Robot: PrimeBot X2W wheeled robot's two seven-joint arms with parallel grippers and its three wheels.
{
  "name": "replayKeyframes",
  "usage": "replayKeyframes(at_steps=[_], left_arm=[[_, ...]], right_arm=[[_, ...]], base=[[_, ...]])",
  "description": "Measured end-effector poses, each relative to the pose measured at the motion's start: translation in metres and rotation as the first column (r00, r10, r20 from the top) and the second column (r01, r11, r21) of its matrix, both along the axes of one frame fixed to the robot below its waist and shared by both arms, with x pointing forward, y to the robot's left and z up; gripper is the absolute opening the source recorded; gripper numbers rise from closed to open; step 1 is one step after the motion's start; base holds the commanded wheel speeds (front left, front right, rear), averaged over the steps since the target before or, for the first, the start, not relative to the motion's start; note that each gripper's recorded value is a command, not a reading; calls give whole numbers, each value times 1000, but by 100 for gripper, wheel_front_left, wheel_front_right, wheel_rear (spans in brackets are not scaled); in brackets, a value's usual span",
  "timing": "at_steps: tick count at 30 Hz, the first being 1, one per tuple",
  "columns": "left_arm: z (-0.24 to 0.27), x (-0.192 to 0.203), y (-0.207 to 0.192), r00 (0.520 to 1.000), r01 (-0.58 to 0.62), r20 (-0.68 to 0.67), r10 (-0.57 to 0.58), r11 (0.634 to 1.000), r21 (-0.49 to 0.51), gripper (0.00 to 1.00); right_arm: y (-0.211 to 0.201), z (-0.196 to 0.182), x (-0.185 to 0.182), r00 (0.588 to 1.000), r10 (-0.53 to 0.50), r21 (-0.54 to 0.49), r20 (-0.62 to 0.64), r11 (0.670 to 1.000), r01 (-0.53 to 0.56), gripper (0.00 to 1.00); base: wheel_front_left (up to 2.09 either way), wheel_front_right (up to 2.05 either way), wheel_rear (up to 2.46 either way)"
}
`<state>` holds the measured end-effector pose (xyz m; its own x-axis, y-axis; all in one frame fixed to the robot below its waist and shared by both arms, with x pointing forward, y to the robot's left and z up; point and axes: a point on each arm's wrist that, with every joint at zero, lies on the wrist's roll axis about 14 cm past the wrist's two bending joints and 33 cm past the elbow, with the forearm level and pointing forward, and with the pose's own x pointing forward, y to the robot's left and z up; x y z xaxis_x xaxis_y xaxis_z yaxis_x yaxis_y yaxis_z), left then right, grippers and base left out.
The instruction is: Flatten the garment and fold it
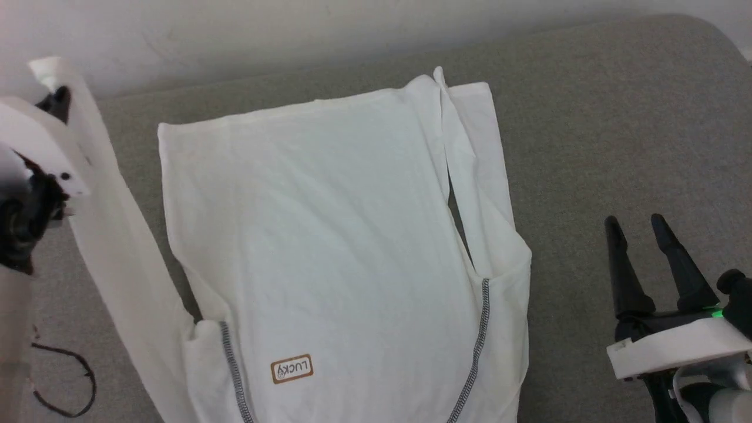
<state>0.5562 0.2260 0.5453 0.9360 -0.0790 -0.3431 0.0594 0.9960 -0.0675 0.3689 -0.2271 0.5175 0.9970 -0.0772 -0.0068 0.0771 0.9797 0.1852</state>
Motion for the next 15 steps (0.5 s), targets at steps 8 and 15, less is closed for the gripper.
replayKeyframes(at_steps=[8, 15], left_arm=[[44, -60, -104, 947, 282, 158, -280, 959, 7, 0], [-9, -138, -216, 847, 530, 44, -529, 839, -124, 0]], right_arm=[[-6, 29, -15, 997, -14, -13, 77, 1000, 15, 100], [-13, 39, -23, 995, -33, -16, 99, 999, 35, 100]], base=[[0, 0, 0], [0, 0, 0]])
